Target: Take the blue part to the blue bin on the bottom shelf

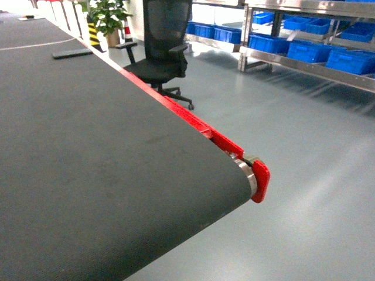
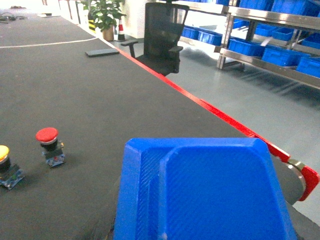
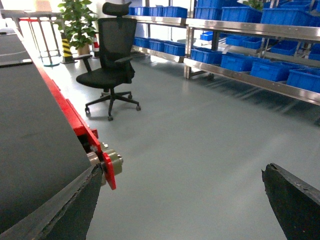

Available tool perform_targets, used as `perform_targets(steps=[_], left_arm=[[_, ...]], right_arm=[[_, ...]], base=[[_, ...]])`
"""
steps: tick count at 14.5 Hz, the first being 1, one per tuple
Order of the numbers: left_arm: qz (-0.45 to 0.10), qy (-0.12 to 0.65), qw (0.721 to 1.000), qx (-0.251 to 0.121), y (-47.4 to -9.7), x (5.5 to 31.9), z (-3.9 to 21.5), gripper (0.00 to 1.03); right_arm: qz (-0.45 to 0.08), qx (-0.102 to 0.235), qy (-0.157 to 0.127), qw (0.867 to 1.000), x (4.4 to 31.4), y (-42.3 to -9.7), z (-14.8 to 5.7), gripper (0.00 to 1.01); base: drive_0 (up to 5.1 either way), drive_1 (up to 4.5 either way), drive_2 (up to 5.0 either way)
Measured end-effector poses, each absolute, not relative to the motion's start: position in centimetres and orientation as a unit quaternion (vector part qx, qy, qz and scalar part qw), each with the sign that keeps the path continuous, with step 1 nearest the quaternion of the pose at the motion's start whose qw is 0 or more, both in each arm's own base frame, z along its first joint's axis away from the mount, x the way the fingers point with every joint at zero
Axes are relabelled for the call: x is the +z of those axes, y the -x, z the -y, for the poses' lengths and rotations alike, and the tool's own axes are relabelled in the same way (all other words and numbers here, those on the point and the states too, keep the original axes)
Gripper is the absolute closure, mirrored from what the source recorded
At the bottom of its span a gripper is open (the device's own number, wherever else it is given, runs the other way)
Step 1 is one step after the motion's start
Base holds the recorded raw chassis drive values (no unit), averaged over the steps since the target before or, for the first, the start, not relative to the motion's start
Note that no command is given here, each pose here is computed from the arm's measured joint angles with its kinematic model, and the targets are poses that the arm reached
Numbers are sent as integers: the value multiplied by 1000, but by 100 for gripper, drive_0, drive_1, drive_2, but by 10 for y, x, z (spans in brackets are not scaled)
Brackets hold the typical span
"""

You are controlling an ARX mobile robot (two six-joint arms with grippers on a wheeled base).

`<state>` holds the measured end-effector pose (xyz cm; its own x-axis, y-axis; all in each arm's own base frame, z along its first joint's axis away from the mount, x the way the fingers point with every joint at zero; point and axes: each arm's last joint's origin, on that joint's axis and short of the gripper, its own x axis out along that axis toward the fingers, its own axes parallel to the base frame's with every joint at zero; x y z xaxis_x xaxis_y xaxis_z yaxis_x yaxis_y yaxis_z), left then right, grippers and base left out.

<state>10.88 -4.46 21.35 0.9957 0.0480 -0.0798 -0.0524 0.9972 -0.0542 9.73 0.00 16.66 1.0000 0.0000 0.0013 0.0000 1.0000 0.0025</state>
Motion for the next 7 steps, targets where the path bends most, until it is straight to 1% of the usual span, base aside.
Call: perform_targets(steps=[7], left_arm=[[-39, 28, 999, 25, -109, 214, 45, 59]], right_arm=[[1, 0, -1, 1000, 167, -97, 0, 3]], base=[[-158, -158, -158]])
